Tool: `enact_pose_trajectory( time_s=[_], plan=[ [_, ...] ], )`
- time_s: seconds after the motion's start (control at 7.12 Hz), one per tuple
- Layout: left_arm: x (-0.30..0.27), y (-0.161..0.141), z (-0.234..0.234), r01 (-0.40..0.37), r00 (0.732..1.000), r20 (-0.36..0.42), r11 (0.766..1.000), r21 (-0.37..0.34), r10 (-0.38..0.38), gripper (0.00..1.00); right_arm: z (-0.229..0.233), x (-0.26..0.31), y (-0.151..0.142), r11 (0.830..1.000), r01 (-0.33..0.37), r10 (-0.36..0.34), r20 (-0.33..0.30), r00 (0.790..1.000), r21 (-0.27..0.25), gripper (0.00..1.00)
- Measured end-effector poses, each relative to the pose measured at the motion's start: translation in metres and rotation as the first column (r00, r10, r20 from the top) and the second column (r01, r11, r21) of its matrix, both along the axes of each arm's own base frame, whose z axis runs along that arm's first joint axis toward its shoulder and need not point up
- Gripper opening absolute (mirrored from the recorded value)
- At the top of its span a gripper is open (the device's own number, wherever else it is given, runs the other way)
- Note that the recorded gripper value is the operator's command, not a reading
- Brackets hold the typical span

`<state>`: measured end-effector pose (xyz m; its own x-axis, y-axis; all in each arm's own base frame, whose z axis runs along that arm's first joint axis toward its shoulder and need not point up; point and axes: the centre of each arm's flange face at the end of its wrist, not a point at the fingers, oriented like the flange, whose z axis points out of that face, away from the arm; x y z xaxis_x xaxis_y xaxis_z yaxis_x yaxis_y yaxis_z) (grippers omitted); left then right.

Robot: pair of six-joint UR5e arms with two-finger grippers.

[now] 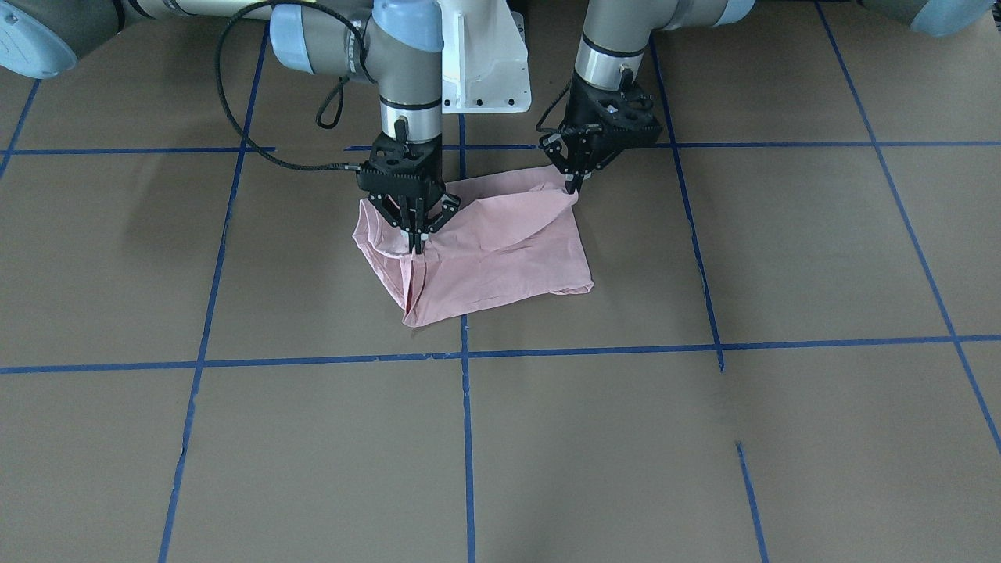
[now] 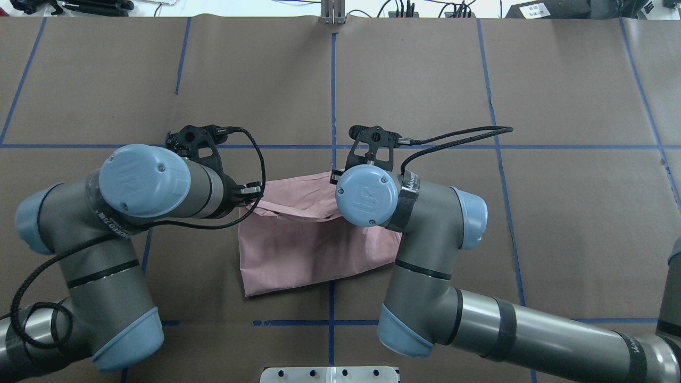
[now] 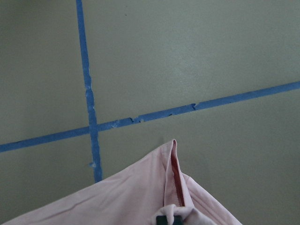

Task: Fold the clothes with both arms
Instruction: 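Lift the near edge with both grippers and fold it away from the robot, then lower the folded edge onto the shirt and open both grippers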

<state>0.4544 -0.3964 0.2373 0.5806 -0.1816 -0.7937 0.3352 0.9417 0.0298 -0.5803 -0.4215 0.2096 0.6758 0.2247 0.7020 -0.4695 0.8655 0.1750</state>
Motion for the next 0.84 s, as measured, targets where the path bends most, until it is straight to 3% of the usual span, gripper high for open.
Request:
enact_pose_trajectory(
  time_s=[0.14,0.28,0.42,0.7,0.84],
  plan=[
    [0.006,-0.03,0.016,0.012,1.0,0.017,1.0,0.027,-0.012,0.0,0.009,-0.01,-0.021,1.0,0.001,-0.001,-0.019,1.0,-0.004,0.0],
    [0.008,-0.06,0.033,0.022,0.999,0.048,0.999,0.048,-0.024,0.64,0.016,-0.012,-0.04,1.0,0.013,-0.013,-0.042,0.999,-0.008,0.99],
    [0.005,-0.092,0.053,0.025,0.995,0.091,0.997,0.069,-0.031,1.0,0.021,-0.014,-0.061,1.0,0.023,-0.023,-0.068,0.997,-0.003,1.0],
    [-0.013,-0.139,0.083,-0.009,0.988,0.151,0.991,0.134,-0.012,1.0,0.004,-0.014,-0.123,0.997,0.074,-0.074,-0.099,0.992,0.001,1.0],
    [-0.026,-0.151,0.087,-0.055,0.987,0.155,0.986,0.157,0.03,1.0,-0.015,0.002,-0.153,0.991,0.135,-0.135,-0.082,0.987,-0.001,1.0]
  ],
)
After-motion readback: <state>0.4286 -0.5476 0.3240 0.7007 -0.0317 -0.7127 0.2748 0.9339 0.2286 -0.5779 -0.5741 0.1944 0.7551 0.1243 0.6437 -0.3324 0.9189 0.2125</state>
